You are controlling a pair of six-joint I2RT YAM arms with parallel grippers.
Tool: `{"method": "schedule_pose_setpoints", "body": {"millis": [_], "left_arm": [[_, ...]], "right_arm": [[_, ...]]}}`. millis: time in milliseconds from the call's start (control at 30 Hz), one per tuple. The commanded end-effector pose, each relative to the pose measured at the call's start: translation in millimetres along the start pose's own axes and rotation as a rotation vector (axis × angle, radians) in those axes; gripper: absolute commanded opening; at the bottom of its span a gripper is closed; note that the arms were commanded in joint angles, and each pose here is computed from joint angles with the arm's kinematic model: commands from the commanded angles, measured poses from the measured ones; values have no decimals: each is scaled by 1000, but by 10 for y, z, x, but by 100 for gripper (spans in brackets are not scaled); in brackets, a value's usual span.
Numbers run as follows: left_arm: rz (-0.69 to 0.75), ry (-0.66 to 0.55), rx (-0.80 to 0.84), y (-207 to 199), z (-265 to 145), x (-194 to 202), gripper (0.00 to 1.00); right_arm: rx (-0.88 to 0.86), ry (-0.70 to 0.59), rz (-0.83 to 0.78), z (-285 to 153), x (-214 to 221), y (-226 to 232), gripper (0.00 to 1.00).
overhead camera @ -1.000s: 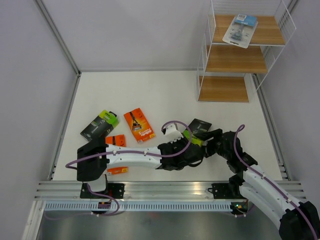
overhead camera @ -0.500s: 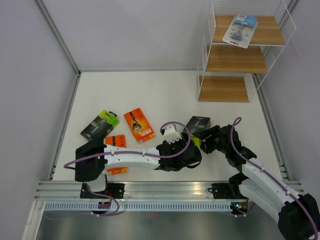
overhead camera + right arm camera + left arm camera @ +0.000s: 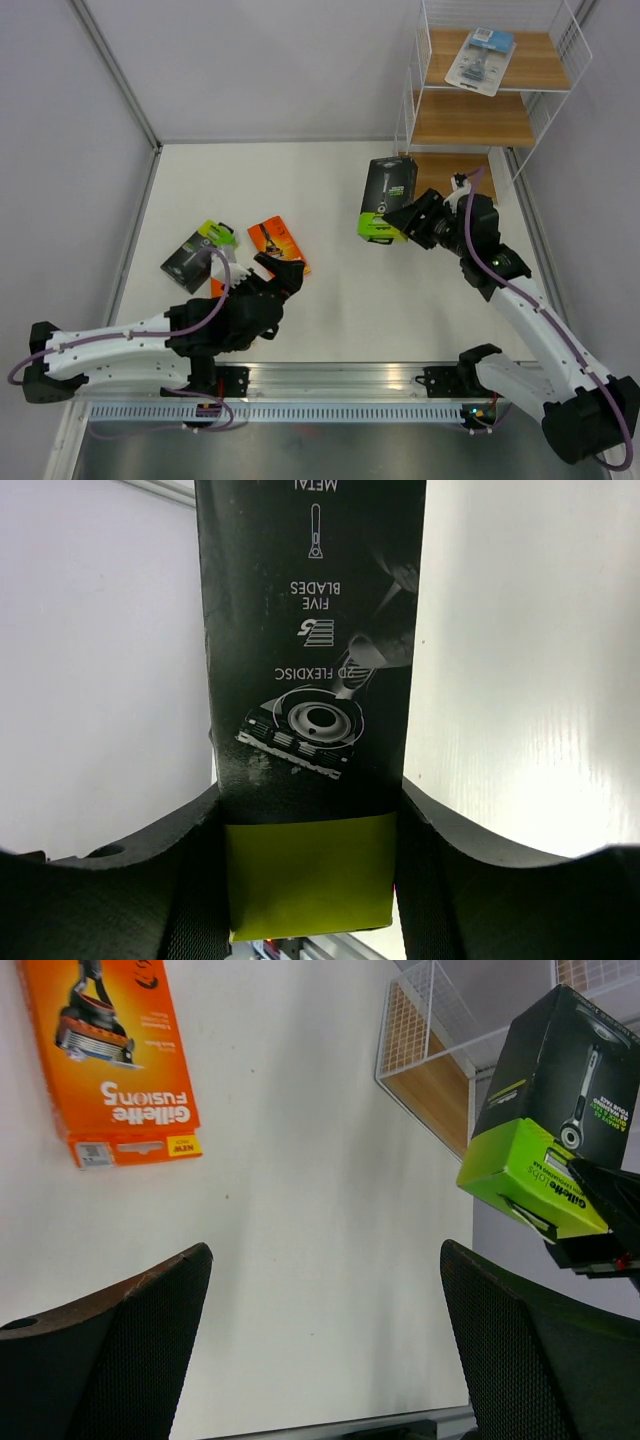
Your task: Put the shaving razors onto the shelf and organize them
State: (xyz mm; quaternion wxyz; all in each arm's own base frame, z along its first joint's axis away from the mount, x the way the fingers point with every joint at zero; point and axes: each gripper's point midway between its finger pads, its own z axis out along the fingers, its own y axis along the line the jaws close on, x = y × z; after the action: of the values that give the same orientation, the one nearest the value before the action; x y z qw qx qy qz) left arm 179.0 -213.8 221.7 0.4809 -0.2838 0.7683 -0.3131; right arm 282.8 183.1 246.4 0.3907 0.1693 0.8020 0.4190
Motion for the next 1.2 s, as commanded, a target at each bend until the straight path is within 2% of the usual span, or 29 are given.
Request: {"method": "schedule_pose_setpoints", "body": {"millis": [0, 133, 333, 800, 1033, 1167], "left_arm": [[103, -68, -6, 227, -27, -199, 100], [136, -91, 20, 283, -94, -354, 100], [165, -113, 29, 326, -124, -448, 100], [195, -86, 22, 342, -111, -372, 100], [206, -93, 31, 357, -136, -424, 100], [220, -94, 42, 354, -169, -477, 99]], "right_arm": [[-126, -31, -134, -40, -371, 360, 17], [-120, -58, -169, -125, -726, 415, 18], [-165, -124, -67, -185, -1192, 228, 18], [-154, -249, -156, -450, -1795, 341, 17], [-58, -253, -80, -413, -1815, -63, 16], [-40, -312, -60, -433, -2002, -203, 13]]}}
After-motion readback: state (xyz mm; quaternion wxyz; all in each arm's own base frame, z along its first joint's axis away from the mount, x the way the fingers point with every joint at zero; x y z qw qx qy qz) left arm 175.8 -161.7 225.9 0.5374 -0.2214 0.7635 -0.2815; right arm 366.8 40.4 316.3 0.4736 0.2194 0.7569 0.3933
